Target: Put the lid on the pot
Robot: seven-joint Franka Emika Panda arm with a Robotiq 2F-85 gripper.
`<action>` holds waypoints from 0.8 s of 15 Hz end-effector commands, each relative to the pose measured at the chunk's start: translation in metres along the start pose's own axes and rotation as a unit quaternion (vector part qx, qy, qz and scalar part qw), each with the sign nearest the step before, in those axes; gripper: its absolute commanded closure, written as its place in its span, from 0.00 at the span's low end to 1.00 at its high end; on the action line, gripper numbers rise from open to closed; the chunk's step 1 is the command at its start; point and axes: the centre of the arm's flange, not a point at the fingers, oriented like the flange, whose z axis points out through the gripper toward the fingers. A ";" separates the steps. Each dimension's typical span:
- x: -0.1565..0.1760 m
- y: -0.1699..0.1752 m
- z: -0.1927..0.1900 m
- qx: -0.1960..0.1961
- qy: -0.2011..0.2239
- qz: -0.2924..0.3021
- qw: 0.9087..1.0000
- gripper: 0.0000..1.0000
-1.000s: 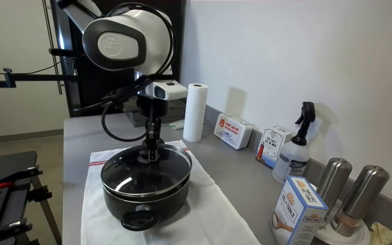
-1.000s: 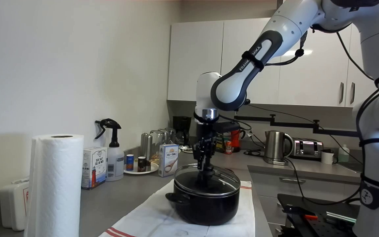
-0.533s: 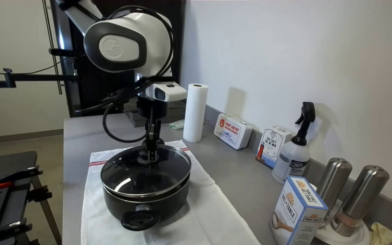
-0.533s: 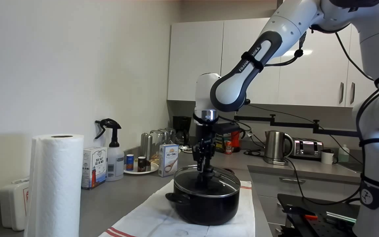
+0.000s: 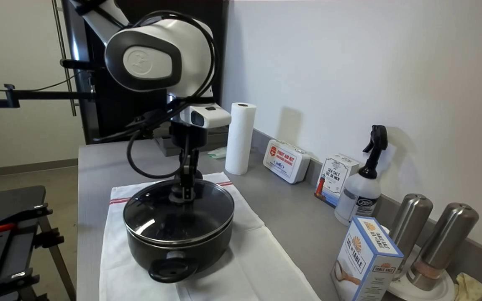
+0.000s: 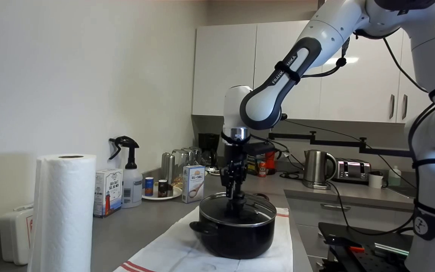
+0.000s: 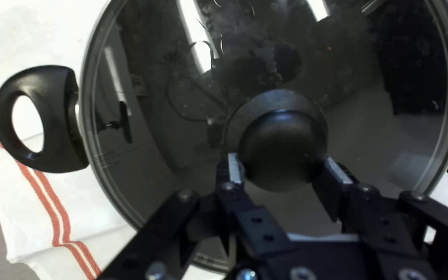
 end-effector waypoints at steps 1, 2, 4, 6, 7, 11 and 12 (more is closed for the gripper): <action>0.011 -0.003 0.003 0.017 -0.004 0.003 1.000 0.77; 0.013 -0.002 0.004 0.019 -0.006 0.003 1.000 0.77; 0.015 -0.001 0.006 0.024 -0.008 0.006 1.000 0.77; 0.015 0.001 0.006 0.028 -0.009 0.009 1.000 0.77; 0.015 0.002 0.006 0.029 -0.008 0.010 0.999 0.77; 0.014 0.004 0.007 0.033 -0.009 0.013 0.999 0.77; 0.014 0.004 0.007 0.033 -0.009 0.012 0.999 0.77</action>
